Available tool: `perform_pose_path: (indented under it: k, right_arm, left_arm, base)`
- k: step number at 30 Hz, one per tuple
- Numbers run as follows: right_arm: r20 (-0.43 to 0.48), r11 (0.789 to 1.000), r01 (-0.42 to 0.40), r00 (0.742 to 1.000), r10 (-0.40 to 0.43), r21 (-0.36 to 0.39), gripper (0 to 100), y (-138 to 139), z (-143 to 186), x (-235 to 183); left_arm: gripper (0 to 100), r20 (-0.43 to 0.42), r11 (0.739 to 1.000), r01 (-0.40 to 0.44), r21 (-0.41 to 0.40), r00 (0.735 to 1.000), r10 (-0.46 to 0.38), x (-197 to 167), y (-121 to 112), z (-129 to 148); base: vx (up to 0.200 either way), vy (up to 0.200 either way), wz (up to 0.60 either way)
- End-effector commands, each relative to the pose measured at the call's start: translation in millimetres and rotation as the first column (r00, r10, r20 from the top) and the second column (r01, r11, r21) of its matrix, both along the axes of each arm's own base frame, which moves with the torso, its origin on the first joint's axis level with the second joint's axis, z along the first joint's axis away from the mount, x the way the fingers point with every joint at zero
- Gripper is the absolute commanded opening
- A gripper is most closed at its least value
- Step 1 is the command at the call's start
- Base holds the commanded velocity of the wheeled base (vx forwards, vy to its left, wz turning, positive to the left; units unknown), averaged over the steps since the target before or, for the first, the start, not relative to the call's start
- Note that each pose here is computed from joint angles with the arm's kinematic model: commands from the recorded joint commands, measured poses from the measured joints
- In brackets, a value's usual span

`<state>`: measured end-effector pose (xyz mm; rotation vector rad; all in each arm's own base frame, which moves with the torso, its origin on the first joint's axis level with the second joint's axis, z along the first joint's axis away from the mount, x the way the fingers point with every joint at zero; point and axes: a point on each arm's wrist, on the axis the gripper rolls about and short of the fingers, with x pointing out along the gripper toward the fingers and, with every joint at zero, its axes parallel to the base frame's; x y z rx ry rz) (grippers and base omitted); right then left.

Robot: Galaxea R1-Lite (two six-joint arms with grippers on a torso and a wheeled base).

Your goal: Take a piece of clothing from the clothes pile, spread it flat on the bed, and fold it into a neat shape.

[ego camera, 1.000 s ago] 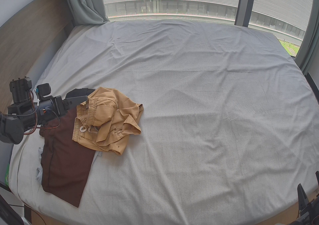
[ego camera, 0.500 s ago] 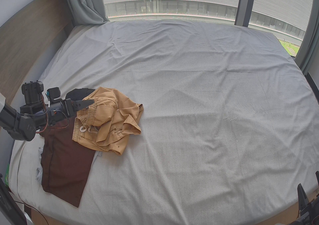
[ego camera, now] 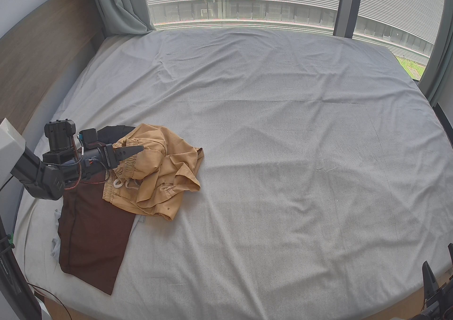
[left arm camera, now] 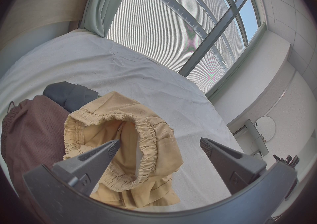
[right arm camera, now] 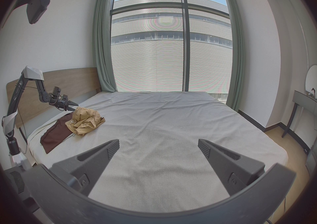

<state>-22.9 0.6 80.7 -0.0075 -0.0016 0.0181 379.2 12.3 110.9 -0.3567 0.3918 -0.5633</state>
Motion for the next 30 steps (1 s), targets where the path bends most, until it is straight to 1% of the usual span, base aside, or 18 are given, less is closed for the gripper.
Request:
perform_pose_path:
  k: [1, 4, 6, 8, 11, 15, 18, 21, 22, 30]
  right_arm:
    - [0.002, 1.000, 0.000, 1.000, 0.000, 0.000, 100, 0.0, -4.4, -0.2]
    - [0.002, 1.000, 0.001, 1.000, -0.001, 0.000, 100, 0.0, -4.4, -0.2]
    - [0.002, 1.000, 0.000, 1.000, 0.000, 0.000, 100, 0.0, -4.4, -0.2]
    - [0.002, 1.000, 0.000, 1.000, 0.000, 0.000, 100, 0.0, -4.4, -0.2]
    - [0.002, 1.000, 0.000, 1.000, 0.000, 0.000, 100, 0.0, -4.4, -0.2]
    - [0.002, 1.000, 0.000, 1.000, 0.000, 0.000, 100, 0.0, -4.4, -0.2]
    - [0.000, 1.000, 0.000, 1.000, 0.000, 0.000, 100, 0.0, -4.4, 0.0]
    - [0.002, 1.000, 0.000, 1.000, 0.000, 0.000, 100, 0.0, -4.4, -0.2]
    - [0.002, 1.000, 0.000, 1.000, 0.000, 0.000, 100, 0.0, -4.4, -0.2]
    - [0.000, 1.000, 0.000, 1.000, 0.000, 0.001, 100, 0.0, -4.4, 0.0]
  left_arm:
    - [100, -0.023, 1.000, 0.012, -0.014, 1.000, -0.012, 7.3, -6.2, -9.4]
    - [100, -0.017, 0.999, 0.019, -0.036, 1.000, -0.020, 12.5, -13.7, -7.7]
    - [100, -0.007, 0.999, 0.012, -0.043, 1.000, -0.013, 16.0, -14.6, -6.1]
    - [100, -0.005, 0.998, 0.006, -0.062, 1.000, -0.006, 19.2, -20.4, -3.4]
    - [100, -0.008, 0.998, 0.015, -0.065, 1.000, -0.016, 21.4, -25.3, -4.9]
    - [100, -0.013, 0.998, 0.015, -0.066, 1.000, -0.016, 26.2, -25.8, -12.3]
    - [100, -0.004, 0.998, 0.017, -0.065, 1.000, -0.017, 28.7, -27.1, -12.3]
    - [100, 0.007, 0.998, -0.001, -0.064, 1.000, 0.001, 34.3, -26.1, -11.6]
    - [0, 0.003, 0.998, -0.005, -0.065, 1.000, 0.005, 33.8, -25.5, -12.3]
    - [0, -0.006, 0.998, -0.006, -0.068, 1.000, 0.005, 33.6, -22.4, -15.2]
  base:
    - [0.000, 0.000, 0.00]
    - [0.000, 0.000, 0.00]
    - [0.000, 0.000, 0.00]
    - [0.000, 0.000, 0.00]
    - [0.000, 0.000, 0.00]
    - [0.000, 0.000, 0.00]
    - [0.000, 0.000, 0.00]
    - [0.000, 0.000, 0.00]
    - [0.000, 0.000, 0.00]
    - [0.000, 0.000, 0.00]
